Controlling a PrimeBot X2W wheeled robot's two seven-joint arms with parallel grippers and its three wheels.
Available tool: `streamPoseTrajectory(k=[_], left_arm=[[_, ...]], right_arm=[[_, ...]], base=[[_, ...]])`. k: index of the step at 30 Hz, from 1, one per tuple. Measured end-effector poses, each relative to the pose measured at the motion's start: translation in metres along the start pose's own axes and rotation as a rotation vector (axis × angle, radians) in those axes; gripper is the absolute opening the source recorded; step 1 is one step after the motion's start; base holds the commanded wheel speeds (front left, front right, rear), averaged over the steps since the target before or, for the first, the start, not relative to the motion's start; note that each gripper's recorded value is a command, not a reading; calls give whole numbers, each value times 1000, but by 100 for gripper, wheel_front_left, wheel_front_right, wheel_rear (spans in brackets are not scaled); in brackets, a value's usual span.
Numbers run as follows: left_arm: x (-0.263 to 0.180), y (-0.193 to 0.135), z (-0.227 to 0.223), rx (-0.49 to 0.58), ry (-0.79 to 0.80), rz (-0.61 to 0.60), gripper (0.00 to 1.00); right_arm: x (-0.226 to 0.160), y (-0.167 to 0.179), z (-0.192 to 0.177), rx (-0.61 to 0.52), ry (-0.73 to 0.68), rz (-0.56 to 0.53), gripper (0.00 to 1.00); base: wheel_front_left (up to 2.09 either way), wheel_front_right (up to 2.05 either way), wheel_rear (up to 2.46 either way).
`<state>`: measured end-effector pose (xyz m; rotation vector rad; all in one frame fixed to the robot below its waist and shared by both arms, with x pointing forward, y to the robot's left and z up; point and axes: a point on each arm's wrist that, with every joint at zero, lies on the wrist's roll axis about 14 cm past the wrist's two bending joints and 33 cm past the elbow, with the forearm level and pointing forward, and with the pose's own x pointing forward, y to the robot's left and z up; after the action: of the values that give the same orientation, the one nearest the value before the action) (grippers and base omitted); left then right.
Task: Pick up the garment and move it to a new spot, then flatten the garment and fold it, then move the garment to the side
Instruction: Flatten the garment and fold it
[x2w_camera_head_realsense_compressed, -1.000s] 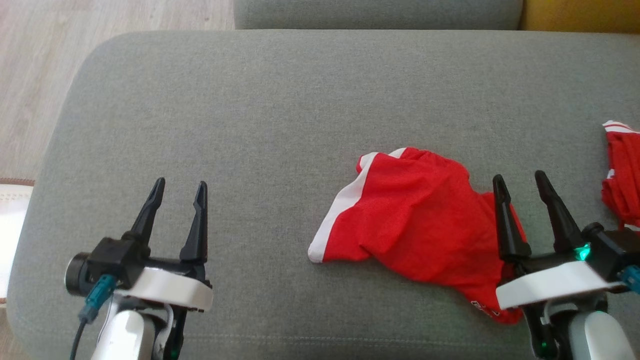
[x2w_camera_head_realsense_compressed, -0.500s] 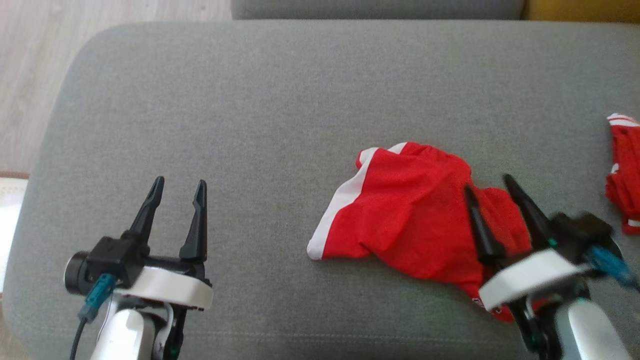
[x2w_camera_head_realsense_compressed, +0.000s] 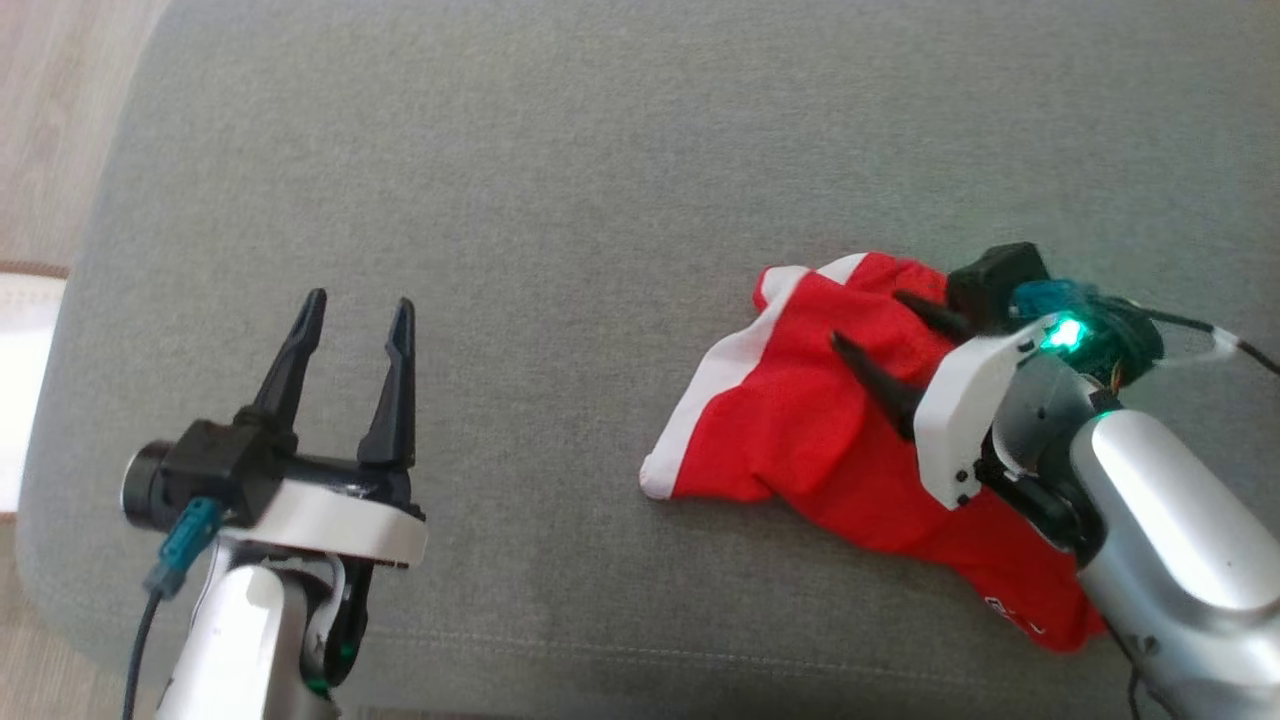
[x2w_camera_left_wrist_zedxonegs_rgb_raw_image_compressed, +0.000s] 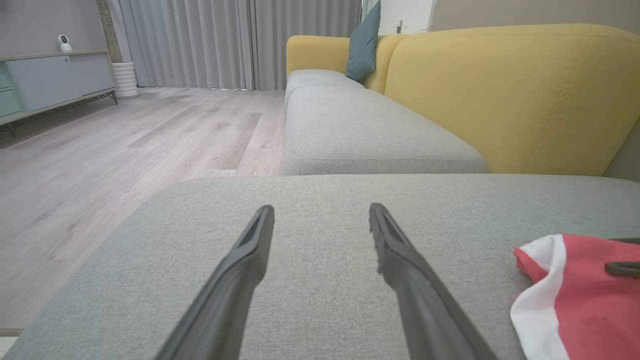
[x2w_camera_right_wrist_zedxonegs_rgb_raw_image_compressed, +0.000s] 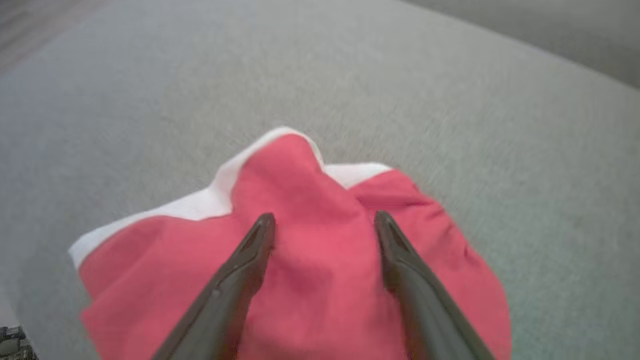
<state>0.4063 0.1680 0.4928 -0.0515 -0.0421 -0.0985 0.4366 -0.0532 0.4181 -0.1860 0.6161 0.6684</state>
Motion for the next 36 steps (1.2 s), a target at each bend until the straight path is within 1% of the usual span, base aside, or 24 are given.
streamPoseTrajectory(k=[2, 3, 4, 8, 10, 13, 17, 21, 22, 24, 28, 30, 33, 35, 36], left_arm=[[0, 3, -1, 1, 4, 6, 100], [-1, 4, -2, 0, 7, 8, 100], [-1, 5, -3, 0, 9, 11, 100], [-2, 8, -2, -2, 8, 23, 100], [-2, 10, -1, -3, 4, 30, 100], [-3, 11, 2, -3, -6, 36, 100], [-2, 8, 6, -11, -17, 36, 100], [0, 3, 9, -11, -27, 19, 100], [0, 2, 9, -12, -29, 16, 100], [0, 0, 10, -13, -30, 11, 100], [1, -3, 9, -18, -30, 4, 100], [1, -5, 9, -21, -30, -7, 100], [2, -8, 9, -21, -29, -15, 100], [2, -10, 9, -15, -30, -22, 100], [3, -11, 10, -14, -31, -25, 100]], right_arm=[[5, 1, -14, 13, 79, 20, 100], [6, 2, -17, 14, 98, 30, 64], [7, 3, -16, 22, 96, 36, 0], [8, -4, 0, 43, 39, 30, 0], [7, -10, 12, 67, -22, 13, 0], [2, -21, 36, 138, -143, -24, 0], [-11, -29, 72, 231, -363, -74, 0], [-28, -40, 88, 290, -518, -149, 0], [-31, -42, 85, 303, -533, -169, 0], [-32, -41, 65, 342, -516, -202, 0], [-29, -18, -11, 440, -358, -221, 0], [-33, -7, -42, 473, -296, -233, 0], [-41, 1, -62, 504, -267, -245, 0], [-44, 3, -65, 530, -280, -252, 0], [-45, 3, -64, 541, -294, -253, 38]], base=[[0, 0, 0], [0, 0, 0], [0, 0, 0], [0, 0, 0], [0, 0, 0], [0, 0, 0], [0, 0, 0], [0, 0, 0], [0, 0, 0], [0, 0, 0], [0, 0, 0], [0, 0, 0], [0, 0, 0], [0, 0, 0], [0, 0, 0]])
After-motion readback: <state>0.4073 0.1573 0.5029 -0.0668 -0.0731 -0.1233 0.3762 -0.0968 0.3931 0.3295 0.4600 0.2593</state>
